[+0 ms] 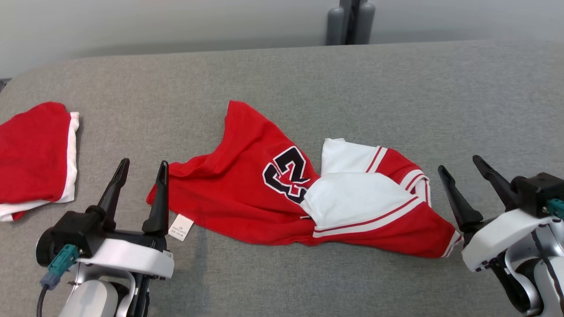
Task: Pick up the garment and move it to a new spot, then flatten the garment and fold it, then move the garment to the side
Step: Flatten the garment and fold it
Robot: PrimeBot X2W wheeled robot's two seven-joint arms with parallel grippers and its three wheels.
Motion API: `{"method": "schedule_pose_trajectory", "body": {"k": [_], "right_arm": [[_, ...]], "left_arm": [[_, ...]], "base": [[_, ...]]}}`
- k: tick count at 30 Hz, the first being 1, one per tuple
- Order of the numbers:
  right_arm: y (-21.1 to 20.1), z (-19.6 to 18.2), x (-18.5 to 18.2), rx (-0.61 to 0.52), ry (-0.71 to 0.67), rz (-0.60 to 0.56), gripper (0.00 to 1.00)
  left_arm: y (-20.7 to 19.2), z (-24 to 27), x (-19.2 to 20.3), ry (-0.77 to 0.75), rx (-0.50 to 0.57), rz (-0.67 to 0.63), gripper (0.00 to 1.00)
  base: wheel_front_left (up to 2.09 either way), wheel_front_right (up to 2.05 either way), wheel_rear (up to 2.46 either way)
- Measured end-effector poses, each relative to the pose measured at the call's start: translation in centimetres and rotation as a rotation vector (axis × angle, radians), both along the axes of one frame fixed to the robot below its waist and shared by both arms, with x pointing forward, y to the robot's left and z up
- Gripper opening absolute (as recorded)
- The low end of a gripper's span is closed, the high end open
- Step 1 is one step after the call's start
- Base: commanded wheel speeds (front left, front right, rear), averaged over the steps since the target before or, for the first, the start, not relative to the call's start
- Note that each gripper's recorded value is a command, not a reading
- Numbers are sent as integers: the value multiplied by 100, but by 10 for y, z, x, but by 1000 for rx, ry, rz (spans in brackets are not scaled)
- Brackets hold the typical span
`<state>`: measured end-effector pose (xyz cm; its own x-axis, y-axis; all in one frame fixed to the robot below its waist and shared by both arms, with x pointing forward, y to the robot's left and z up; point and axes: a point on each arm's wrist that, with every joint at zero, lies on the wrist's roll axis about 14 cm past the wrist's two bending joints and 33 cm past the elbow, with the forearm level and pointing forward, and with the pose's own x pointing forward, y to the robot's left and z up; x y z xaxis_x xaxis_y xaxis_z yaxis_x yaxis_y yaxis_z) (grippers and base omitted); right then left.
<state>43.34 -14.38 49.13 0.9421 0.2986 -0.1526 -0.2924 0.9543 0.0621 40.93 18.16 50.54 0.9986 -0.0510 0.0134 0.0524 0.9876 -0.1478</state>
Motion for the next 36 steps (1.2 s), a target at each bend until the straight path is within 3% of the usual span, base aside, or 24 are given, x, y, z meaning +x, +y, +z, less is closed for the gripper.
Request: {"method": "schedule_pose_trajectory", "body": {"k": [10, 16, 17, 18, 19, 20, 21, 30, 36], "right_arm": [[58, -77, 16, -36, 249, 226, 100], [77, -104, 15, -53, 340, 313, 100], [79, -107, 14, -57, 354, 326, 93], [81, -107, 13, -54, 359, 337, 41], [83, -108, 12, -56, 366, 349, 28], [84, -107, 12, -55, 367, 357, 22], [84, -105, 12, -53, 365, 364, 0], [72, -36, 54, -5, 110, 325, 0], [52, 25, 92, -52, -109, 265, 0]], "left_arm": [[24, -17, 9, 30, 14, 65, 100], [32, -30, 8, 58, 15, 90, 100], [33, -31, 8, 57, 15, 92, 100], [33, -31, 9, 58, 15, 93, 100], [33, -31, 10, 57, 14, 93, 100], [33, -31, 10, 55, 13, 94, 100], [32, -31, 11, 55, 13, 94, 100], [28, -30, 17, 43, 6, 80, 100], [19, -28, 23, 29, -1, 51, 100]], "base": [[0, 0, 0], [0, 0, 0], [0, 0, 0], [0, 0, 0], [0, 0, 0], [0, 0, 0], [0, 0, 0], [0, 0, 0], [0, 0, 0]]}}
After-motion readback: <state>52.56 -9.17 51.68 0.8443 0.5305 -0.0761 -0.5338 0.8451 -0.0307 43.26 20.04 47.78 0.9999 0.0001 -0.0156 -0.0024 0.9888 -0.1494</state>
